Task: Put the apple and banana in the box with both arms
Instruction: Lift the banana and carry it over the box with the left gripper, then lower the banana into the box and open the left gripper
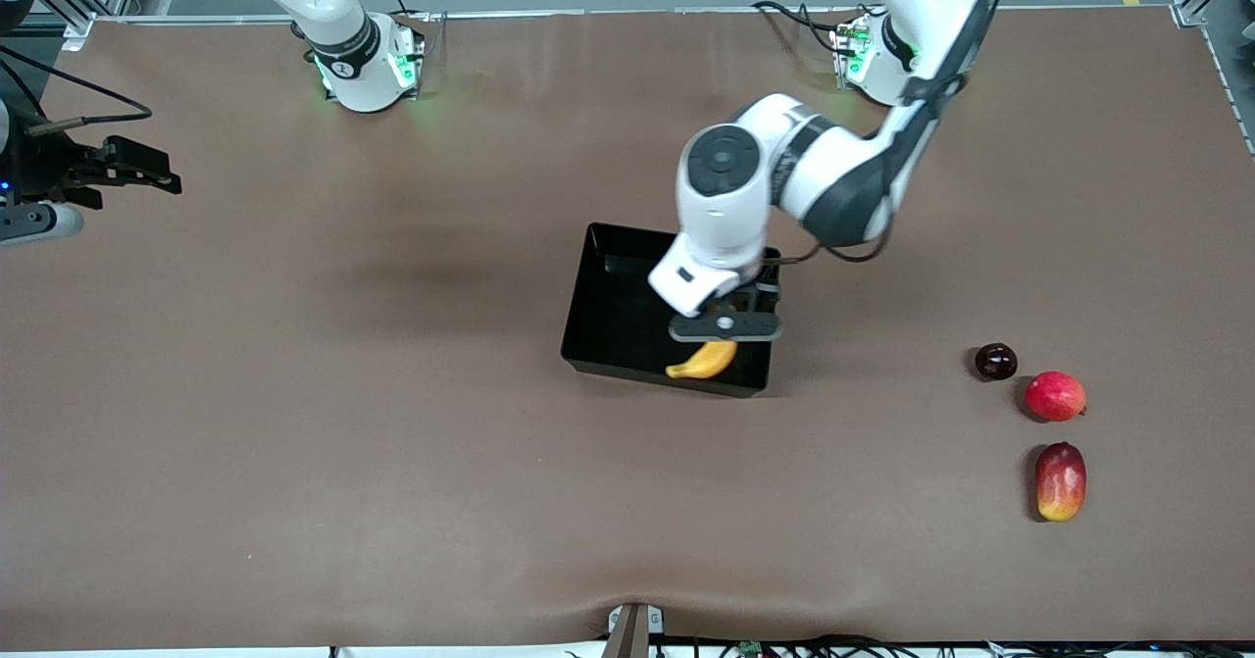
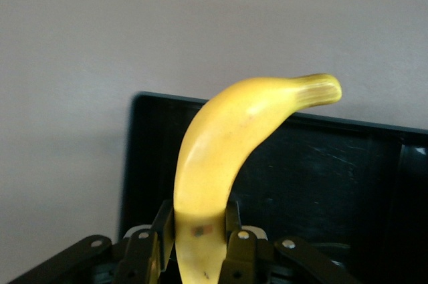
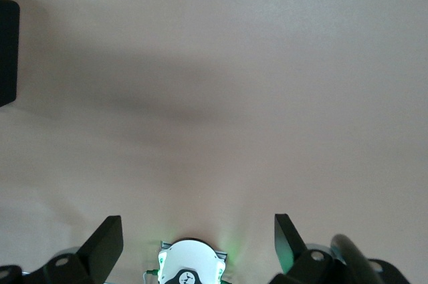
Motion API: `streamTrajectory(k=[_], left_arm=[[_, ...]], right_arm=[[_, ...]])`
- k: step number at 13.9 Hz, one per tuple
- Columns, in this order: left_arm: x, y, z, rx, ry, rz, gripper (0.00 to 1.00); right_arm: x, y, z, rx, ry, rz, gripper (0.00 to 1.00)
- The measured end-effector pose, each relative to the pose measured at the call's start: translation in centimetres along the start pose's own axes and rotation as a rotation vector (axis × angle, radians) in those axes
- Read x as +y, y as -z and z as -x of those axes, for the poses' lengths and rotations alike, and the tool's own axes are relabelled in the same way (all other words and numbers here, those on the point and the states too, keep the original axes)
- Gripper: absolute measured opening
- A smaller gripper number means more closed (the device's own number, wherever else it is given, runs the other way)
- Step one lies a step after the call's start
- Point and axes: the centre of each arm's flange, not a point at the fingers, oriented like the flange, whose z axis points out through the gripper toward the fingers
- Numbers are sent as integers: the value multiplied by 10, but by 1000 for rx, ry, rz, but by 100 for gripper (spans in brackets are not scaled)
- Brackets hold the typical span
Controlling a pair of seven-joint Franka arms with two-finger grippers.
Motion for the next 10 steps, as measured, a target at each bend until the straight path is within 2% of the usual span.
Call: streamTrajectory(k=[5,10], left_arm=[[51,-38,18,-5,-21,30,34],[80,-46,44,-14,-57,27,34]], right_arm=[[0,0,0,-2,-1,-1,100],[5,-1,3,-15,-10,-6,100]])
